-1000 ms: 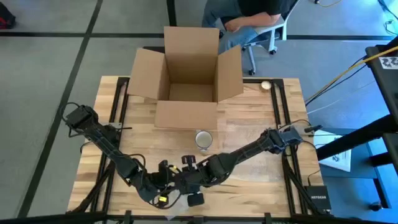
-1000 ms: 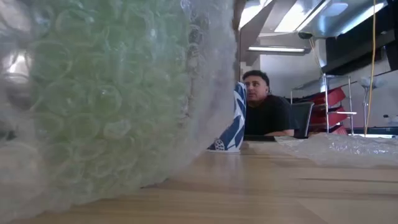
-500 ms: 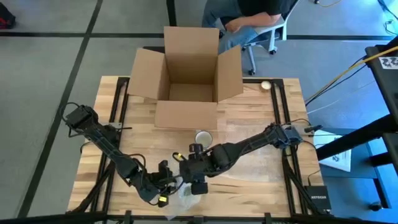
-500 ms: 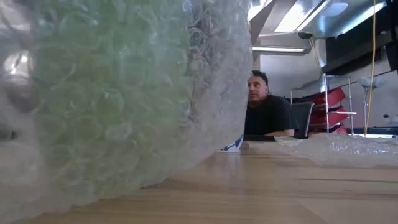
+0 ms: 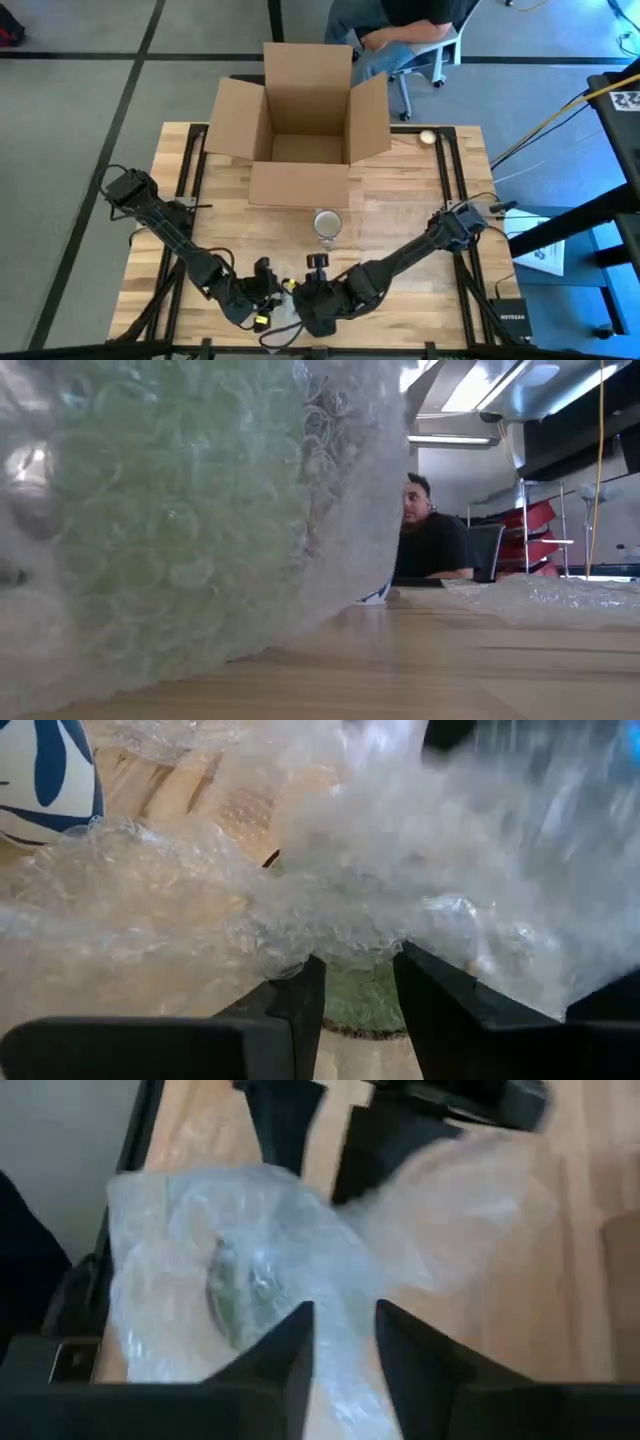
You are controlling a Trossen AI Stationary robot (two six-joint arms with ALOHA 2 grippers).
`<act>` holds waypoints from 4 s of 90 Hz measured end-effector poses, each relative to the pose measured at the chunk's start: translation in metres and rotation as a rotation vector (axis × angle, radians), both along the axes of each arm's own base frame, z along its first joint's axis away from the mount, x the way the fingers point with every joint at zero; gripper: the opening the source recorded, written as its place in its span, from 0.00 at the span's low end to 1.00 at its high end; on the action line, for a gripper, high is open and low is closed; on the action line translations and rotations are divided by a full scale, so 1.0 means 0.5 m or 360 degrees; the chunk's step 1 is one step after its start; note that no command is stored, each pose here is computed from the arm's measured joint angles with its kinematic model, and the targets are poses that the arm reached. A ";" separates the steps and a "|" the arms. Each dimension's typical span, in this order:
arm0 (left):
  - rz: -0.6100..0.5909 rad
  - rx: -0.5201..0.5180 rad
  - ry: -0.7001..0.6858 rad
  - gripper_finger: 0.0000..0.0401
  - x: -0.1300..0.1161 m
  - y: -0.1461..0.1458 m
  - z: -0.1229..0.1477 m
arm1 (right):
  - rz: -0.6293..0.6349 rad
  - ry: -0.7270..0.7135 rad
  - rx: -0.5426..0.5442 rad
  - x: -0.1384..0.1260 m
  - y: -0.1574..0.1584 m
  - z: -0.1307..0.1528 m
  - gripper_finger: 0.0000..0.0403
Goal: Wrap mug
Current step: Wrap the green mug with the left side transparent bubble wrap
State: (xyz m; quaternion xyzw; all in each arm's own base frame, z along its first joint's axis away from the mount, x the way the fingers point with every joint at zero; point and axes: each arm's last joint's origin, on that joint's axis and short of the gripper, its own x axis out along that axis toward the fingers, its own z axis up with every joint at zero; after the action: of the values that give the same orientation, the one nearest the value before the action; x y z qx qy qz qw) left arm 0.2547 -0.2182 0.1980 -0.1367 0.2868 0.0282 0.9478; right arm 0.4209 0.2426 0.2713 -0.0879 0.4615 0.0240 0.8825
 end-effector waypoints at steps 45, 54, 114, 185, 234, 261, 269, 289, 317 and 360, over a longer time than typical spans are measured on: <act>-0.0062 -0.0146 -0.0105 0.26 -0.027 0.012 0.080 | -0.0008 0.0047 0.0269 0.032 -0.024 -0.137 0.01; -0.0070 -0.0157 -0.0116 0.26 -0.050 0.024 0.110 | -0.0005 0.0038 0.0274 0.033 -0.023 -0.136 0.00; -0.0005 -0.0112 -0.0269 0.26 -0.006 0.006 0.026 | 0.0006 0.0025 0.0275 0.034 -0.022 -0.132 0.00; 0.0033 -0.0148 -0.0063 0.26 0.021 0.002 -0.052 | 0.0005 -0.0099 0.0314 -0.009 -0.047 -0.003 0.00; 0.0030 -0.0132 -0.0044 0.26 0.023 0.006 -0.058 | -0.0060 0.0016 0.0190 -0.027 -0.028 -0.026 0.00; 0.0041 -0.0131 -0.0056 0.26 0.029 0.012 -0.055 | -0.0211 0.0216 0.0148 -0.123 0.021 -0.035 0.00; 0.0033 -0.0134 -0.0057 0.26 0.029 0.012 -0.054 | -0.0293 0.0272 0.0159 -0.141 0.030 -0.091 0.00; 0.0019 -0.0157 -0.0047 0.26 0.033 0.015 -0.054 | -0.0305 0.0092 0.0393 -0.124 0.033 -0.175 0.00; -0.0037 -0.0272 -0.0179 0.26 0.045 0.008 -0.034 | -0.0324 0.0036 0.0355 -0.105 0.012 -0.245 0.00; -0.0019 -0.0292 0.0002 0.26 0.070 0.038 -0.069 | -0.0273 0.0083 0.0310 -0.063 -0.025 -0.249 0.00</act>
State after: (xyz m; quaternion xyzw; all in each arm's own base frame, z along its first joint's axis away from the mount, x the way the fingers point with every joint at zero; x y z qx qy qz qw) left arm 0.2898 -0.1992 0.1637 -0.2212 0.2896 -0.0039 0.9312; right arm 0.3895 0.2303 0.1469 0.0388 0.4855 -0.0047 0.8733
